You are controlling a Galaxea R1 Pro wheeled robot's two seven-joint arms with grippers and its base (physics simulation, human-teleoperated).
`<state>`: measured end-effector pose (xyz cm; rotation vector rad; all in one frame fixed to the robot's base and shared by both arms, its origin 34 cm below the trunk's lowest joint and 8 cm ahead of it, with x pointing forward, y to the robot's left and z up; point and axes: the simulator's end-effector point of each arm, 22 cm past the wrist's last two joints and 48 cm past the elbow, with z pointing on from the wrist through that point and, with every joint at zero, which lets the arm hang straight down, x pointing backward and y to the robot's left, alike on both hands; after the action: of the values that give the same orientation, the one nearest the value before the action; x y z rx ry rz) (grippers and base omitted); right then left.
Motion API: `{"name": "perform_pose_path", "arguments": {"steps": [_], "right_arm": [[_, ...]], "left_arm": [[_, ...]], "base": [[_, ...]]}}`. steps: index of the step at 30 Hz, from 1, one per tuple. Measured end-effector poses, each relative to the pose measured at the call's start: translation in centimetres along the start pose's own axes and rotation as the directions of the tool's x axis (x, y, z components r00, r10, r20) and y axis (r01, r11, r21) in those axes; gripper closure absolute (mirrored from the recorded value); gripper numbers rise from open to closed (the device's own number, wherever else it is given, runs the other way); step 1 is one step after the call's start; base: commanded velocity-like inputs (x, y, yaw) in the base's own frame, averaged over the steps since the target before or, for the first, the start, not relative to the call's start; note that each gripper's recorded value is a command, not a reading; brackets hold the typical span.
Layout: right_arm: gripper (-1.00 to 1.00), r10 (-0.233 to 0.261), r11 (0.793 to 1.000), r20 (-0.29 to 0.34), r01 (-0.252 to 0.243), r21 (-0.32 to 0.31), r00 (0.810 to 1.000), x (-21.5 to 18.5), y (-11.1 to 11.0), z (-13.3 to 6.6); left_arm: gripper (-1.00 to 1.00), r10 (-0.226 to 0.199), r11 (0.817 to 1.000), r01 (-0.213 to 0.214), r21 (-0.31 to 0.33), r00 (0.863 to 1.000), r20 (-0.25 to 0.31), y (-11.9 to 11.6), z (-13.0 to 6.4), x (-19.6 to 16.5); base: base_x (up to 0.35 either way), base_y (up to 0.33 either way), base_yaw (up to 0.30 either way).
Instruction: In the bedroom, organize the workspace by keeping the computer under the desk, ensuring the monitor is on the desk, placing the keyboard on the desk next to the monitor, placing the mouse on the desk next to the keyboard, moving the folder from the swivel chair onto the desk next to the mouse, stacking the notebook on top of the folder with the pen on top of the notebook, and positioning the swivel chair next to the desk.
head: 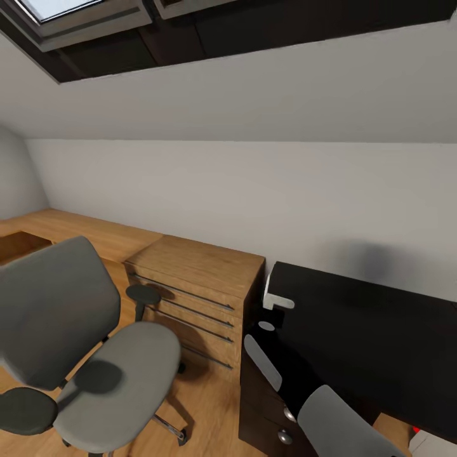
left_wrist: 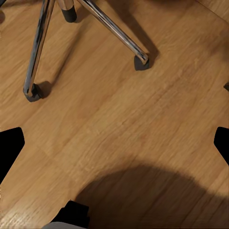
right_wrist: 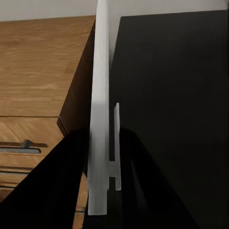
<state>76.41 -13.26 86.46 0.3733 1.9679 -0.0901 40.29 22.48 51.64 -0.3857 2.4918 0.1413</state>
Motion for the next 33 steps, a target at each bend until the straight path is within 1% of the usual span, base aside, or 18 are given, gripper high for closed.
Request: {"name": "perform_pose_path", "arguments": {"steps": [5,13,26,33], "right_arm": [[1.00,-0.002,1.000,0.001,0.002,0.007,1.000,-0.02,-0.49,0.25],[1.00,-0.005,1.000,-0.001,0.005,0.007,1.000,0.09,-0.62,0.33],[1.00,-0.005,1.000,-0.001,0.005,0.007,1.000,0.11,-0.60,0.31],[1.00,-0.005,1.000,0.000,0.005,0.007,1.000,0.09,-0.63,0.32]], "left_arm": [[-1.00,0.000,1.000,0.000,0.000,1.000,-0.001,0.00,0.02,0.01],[-1.00,-0.001,1.000,0.001,0.000,1.000,0.000,-0.01,0.01,0.01],[-1.00,0.000,1.000,0.000,0.000,1.000,0.000,0.03,0.00,0.00],[-1.00,-0.008,1.000,0.008,-0.007,1.000,-0.001,0.29,0.05,-0.03]], "base": [[-0.334,0.000,-0.065],[-0.281,0.000,-0.245],[-0.022,0.000,-0.275],[0.000,0.000,-0.280]]}}
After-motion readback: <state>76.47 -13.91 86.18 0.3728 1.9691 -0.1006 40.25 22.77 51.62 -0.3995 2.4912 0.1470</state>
